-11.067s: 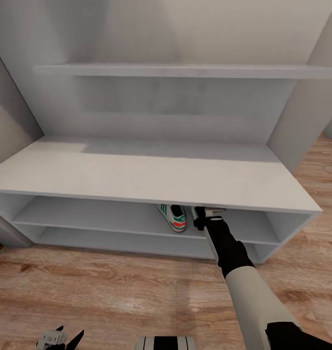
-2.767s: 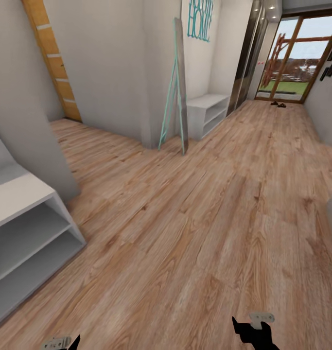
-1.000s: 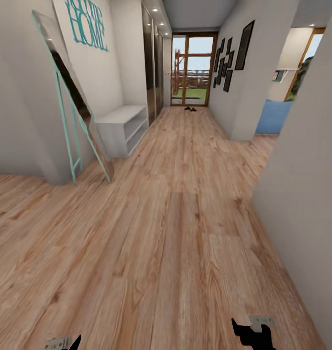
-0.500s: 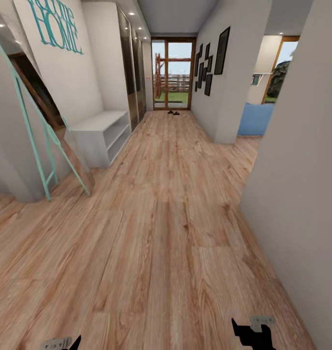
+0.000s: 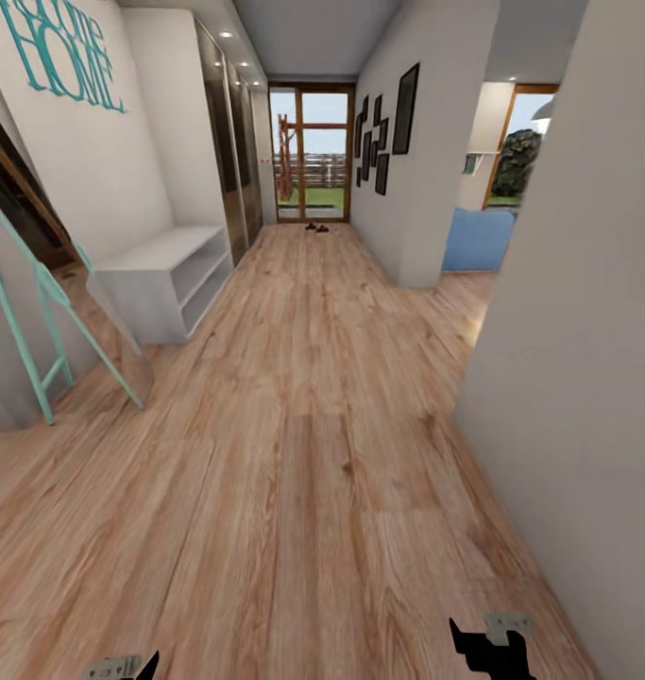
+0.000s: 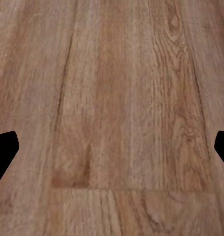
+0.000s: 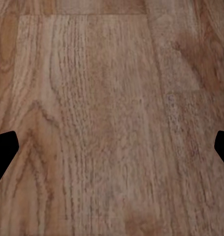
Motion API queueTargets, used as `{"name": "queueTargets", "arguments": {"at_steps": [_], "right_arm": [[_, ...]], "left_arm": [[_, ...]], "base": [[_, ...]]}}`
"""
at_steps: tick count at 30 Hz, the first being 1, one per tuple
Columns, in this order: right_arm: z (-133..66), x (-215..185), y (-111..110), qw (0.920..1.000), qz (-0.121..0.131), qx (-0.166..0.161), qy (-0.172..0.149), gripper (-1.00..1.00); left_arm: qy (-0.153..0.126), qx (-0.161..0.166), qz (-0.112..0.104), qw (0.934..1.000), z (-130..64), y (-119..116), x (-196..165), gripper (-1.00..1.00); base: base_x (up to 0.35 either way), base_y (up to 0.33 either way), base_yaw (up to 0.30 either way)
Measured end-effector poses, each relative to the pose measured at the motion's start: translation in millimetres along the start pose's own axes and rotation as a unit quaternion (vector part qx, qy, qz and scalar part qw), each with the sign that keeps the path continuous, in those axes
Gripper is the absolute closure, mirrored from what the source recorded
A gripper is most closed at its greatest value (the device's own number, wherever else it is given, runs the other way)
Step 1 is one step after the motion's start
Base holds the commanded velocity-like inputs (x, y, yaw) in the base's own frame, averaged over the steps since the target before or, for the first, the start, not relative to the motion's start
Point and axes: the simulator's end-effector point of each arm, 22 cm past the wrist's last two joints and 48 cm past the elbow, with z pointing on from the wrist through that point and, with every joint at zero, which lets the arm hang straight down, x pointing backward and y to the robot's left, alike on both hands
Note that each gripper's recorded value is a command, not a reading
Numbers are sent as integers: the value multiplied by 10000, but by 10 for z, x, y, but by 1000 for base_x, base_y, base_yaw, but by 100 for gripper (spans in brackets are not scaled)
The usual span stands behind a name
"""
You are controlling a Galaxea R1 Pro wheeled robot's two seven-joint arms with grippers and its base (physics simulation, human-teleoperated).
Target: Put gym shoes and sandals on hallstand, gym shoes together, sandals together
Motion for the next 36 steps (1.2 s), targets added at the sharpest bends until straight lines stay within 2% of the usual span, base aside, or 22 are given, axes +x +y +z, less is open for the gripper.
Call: {"name": "queueTargets", "arguments": {"at_steps": [36], "right_arm": [[-38,-232,-14,9997,16,19,-236,-100]], "left_arm": [[-229,29,0,9997,-6,-27,-201,-100]], "base": [[339,0,-3]]}}
